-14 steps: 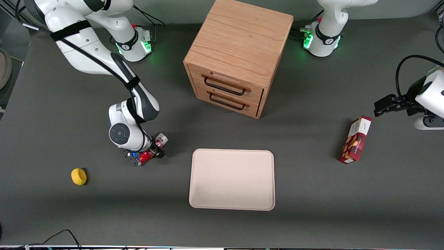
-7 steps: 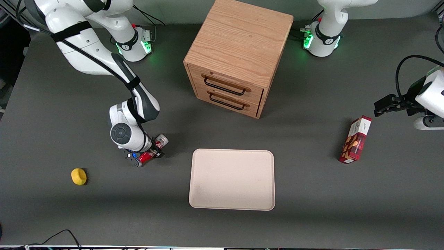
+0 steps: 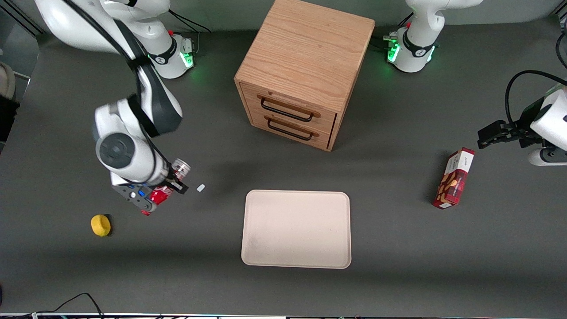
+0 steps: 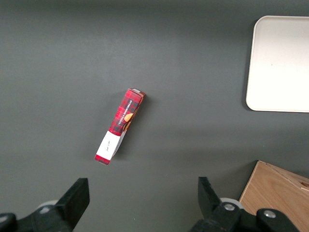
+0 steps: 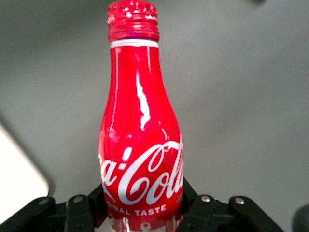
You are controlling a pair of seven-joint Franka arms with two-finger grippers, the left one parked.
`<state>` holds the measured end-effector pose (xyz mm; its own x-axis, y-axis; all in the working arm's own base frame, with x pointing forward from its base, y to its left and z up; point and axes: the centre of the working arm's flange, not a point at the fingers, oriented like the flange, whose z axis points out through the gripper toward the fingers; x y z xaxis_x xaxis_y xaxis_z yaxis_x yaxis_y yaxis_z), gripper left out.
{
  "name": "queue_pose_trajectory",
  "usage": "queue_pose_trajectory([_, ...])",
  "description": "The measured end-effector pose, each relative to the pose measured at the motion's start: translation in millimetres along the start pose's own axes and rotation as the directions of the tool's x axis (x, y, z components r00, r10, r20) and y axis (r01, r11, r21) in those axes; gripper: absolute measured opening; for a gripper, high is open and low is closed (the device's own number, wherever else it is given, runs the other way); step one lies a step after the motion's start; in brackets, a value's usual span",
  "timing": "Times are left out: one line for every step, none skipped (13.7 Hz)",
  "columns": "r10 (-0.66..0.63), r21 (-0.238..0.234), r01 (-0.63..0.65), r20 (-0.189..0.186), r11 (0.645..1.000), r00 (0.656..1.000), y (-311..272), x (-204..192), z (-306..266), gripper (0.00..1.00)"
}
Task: Place coke bottle on tray
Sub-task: 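Lift the bottle with the right gripper, turning it upright, then carry the upright bottle over the cream tray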
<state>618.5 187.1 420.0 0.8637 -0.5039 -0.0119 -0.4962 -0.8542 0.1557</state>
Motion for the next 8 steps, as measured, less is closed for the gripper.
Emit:
queue_pose_trajectory([-0.054, 0.015, 0.054, -0.001, 0.998, 0.999, -2, -6, -33, 0.52])
queue_pose_trajectory([-0.127, 0.044, 0.127, -0.005, 0.991, 0.992, -8, -12, -65, 0.52])
queue_pose_trajectory([-0.205, 0.074, 0.206, -0.018, 0.976, 0.978, -16, -18, -87, 0.52])
queue_pose_trajectory([-0.278, 0.102, 0.280, -0.036, 0.955, 0.960, -26, -23, -102, 0.52])
queue_pose_trajectory([-0.334, 0.125, 0.337, -0.048, 0.933, 0.941, -41, -27, -108, 0.52])
queue_pose_trajectory([-0.379, 0.150, 0.382, -0.052, 0.912, 0.924, -59, -31, -107, 0.52])
queue_pose_trajectory([-0.412, 0.175, 0.413, -0.048, 0.894, 0.910, -78, -31, -98, 0.52])
queue_pose_trajectory([-0.432, 0.202, 0.432, -0.045, 0.879, 0.901, -99, -27, -81, 0.52])
